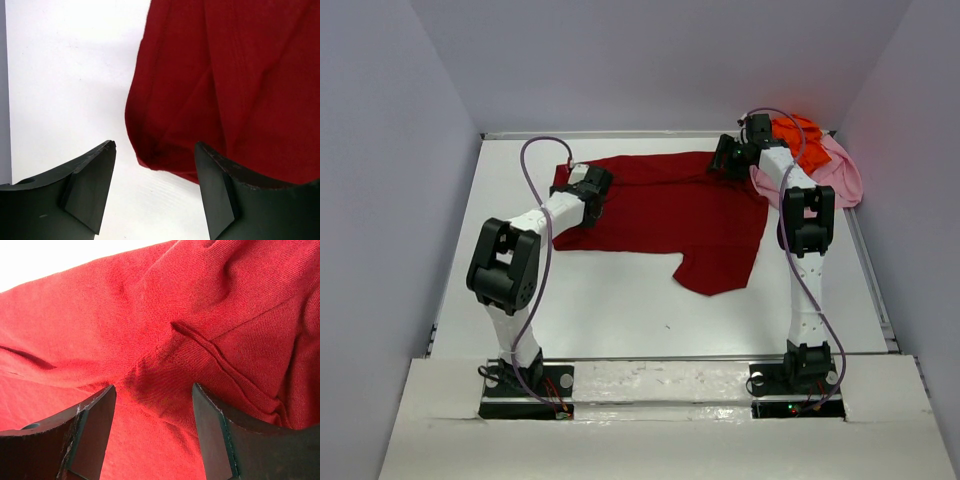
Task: Fold and stack the t-shirts
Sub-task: Flatten out the 1/3-folded T-shirt at the center of the board.
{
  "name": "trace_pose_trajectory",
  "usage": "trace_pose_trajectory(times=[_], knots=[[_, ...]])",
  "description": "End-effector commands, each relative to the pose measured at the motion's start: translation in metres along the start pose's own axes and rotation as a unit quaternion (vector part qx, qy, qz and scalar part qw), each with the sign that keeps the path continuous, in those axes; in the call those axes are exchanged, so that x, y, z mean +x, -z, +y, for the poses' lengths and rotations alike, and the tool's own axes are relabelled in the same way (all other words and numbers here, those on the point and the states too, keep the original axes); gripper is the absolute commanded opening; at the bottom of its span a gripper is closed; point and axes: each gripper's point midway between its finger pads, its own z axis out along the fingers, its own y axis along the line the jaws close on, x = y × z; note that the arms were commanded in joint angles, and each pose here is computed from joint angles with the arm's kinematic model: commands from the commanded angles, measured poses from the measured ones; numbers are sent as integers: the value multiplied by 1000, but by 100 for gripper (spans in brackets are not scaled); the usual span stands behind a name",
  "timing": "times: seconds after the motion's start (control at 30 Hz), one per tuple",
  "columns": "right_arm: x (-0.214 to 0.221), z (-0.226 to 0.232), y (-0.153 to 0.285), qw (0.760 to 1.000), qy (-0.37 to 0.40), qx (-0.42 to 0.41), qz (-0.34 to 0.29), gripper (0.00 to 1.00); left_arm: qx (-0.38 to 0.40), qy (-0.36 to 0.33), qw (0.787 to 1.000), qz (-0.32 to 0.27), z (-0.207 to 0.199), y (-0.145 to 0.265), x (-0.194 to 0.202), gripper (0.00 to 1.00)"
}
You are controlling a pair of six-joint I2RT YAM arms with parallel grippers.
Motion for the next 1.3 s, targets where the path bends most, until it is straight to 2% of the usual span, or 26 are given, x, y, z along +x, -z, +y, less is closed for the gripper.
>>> trace_pose_trajectory(times=[0.0, 0.37, 0.6, 0.67, 0.77, 0.8, 0.87, 0.9, 0.93, 1.0, 1.07, 1.2, 1.27], knots=[[-15, 22, 17, 999, 8, -24, -20, 68, -16, -35, 999, -8, 11, 20, 8, 75], [-8, 20, 14, 1000, 8, -26, -13, 68, -87, -38, 995, 7, 28, -4, 35, 75], [-8, 21, 15, 1000, 5, -27, -13, 68, -82, -52, 995, 10, 26, -9, 41, 74], [-8, 20, 16, 1000, 7, -25, -14, 68, -77, -51, 996, 13, 24, -10, 42, 63], [-8, 19, 15, 1000, 7, -23, -14, 68, -77, -49, 996, 20, 26, -15, 44, 53], [-7, 19, 14, 1000, 6, -24, -13, 68, -78, -53, 995, 28, 26, -17, 47, 46], [-6, 18, 13, 1000, 6, -24, -11, 68, -80, -54, 995, 38, 28, -19, 53, 41], [-6, 18, 13, 1000, 6, -24, -12, 68, -83, -53, 994, 41, 28, -20, 55, 30], [-6, 18, 13, 1000, 5, -23, -11, 68, -86, -57, 993, 48, 30, -20, 60, 26], [-7, 19, 13, 1000, 6, -24, -13, 68, -98, -56, 992, 56, 34, -21, 64, 19], [-8, 18, 13, 1000, 5, -23, -14, 68, -104, -61, 991, 65, 36, -20, 68, 17], [-10, 21, 15, 1000, 5, -26, -17, 68, -108, -52, 989, 90, 42, -22, 76, 0], [-10, 20, 14, 1000, 5, -26, -16, 68, -115, -39, 988, 93, 48, -20, 75, 0]])
